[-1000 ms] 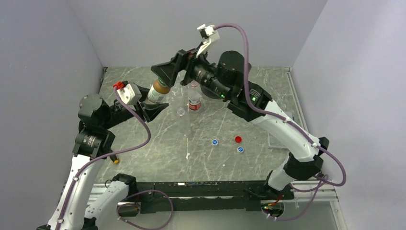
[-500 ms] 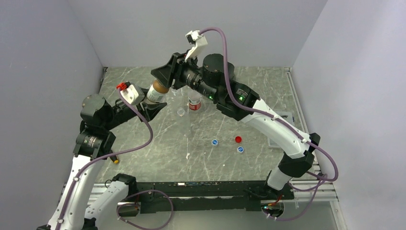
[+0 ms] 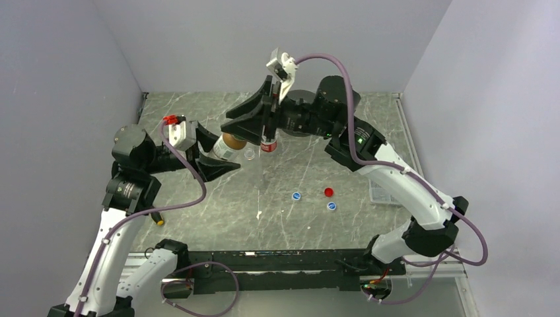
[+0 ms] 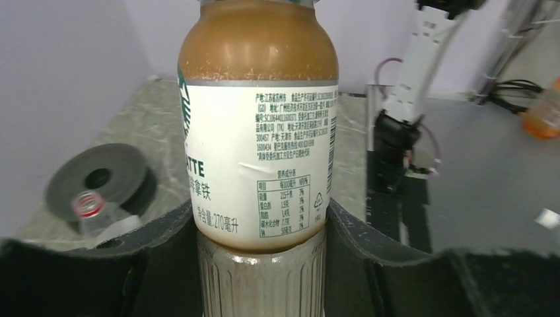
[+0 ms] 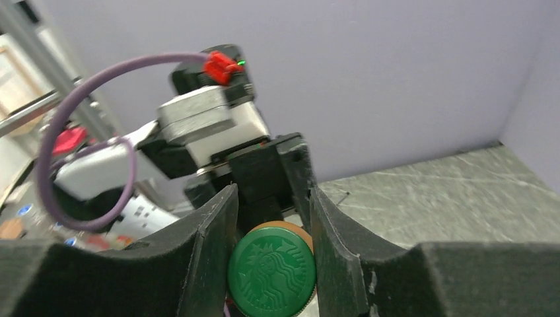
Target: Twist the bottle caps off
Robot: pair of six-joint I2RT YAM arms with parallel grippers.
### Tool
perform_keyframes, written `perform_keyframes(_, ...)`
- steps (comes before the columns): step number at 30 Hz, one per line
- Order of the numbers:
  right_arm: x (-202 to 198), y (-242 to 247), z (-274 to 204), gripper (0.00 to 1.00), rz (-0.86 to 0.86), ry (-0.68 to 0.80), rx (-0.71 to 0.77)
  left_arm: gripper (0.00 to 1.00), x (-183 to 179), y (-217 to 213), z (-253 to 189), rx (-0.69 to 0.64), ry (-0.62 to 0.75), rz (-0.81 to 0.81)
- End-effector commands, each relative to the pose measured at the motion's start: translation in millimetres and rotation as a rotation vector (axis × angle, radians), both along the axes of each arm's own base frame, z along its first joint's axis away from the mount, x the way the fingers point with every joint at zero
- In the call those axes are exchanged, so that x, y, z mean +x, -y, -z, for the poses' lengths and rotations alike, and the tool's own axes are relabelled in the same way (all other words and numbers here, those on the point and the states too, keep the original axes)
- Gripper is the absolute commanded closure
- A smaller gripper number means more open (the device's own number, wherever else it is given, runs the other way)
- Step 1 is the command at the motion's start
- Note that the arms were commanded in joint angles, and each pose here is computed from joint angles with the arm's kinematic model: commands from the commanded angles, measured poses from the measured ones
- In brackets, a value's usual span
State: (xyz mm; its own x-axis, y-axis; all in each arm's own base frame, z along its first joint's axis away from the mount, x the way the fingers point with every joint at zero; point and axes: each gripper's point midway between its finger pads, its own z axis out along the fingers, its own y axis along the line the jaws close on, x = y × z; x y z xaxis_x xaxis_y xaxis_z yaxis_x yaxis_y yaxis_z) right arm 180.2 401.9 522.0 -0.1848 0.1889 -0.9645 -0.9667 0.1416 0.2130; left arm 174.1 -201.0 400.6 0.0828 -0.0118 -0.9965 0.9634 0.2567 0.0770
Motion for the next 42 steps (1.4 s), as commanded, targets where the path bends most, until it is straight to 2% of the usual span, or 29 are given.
perform_keyframes(1,-34.5,51.0,-55.9,0.98,-0.14,0.232,0.151,1.0,-34.7,5.3,-0.8,0.001,-0.109,0.196)
perform_keyframes(4,-31.3,61.5,-45.9,0.98,-0.14,0.208,0.156,1.0,-35.2,5.9,5.0,0.012,-0.131,0.216)
perform_keyframes(12,16.5,102.4,-4.6,0.98,0.086,0.083,0.151,1.0,-26.1,3.4,28.7,0.065,-0.11,0.172)
perform_keyframes(18,21.6,124.2,-5.4,0.99,0.113,0.067,0.179,1.0,-26.4,2.2,36.9,0.084,-0.109,0.171)
perform_keyframes(21,53.5,125.1,17.1,0.98,0.248,-0.029,0.121,1.0,-25.4,1.2,37.1,0.086,-0.095,0.152)
perform_keyframes(27,117.9,144.9,125.4,0.98,0.582,-0.248,-0.039,1.0,-24.3,-2.3,48.6,0.118,-0.062,0.124)
perform_keyframes(29,133.8,158.3,181.2,0.98,0.708,-0.338,-0.112,1.0,-23.0,-4.3,56.2,0.142,-0.046,0.113)
perform_keyframes(35,147.4,183.3,316.5,0.99,0.908,-0.539,-0.327,1.0,-22.6,-5.2,57.3,0.125,-0.029,0.086)
perform_keyframes(39,152.0,197.7,372.5,0.97,1.014,-0.613,-0.426,1.0,-23.0,-4.9,55.4,0.12,-0.027,0.087)
perform_keyframes(42,151.3,202.1,402.1,0.91,1.055,-0.648,-0.466,1.0,-23.7,-5.4,56.4,0.125,-0.035,0.087)
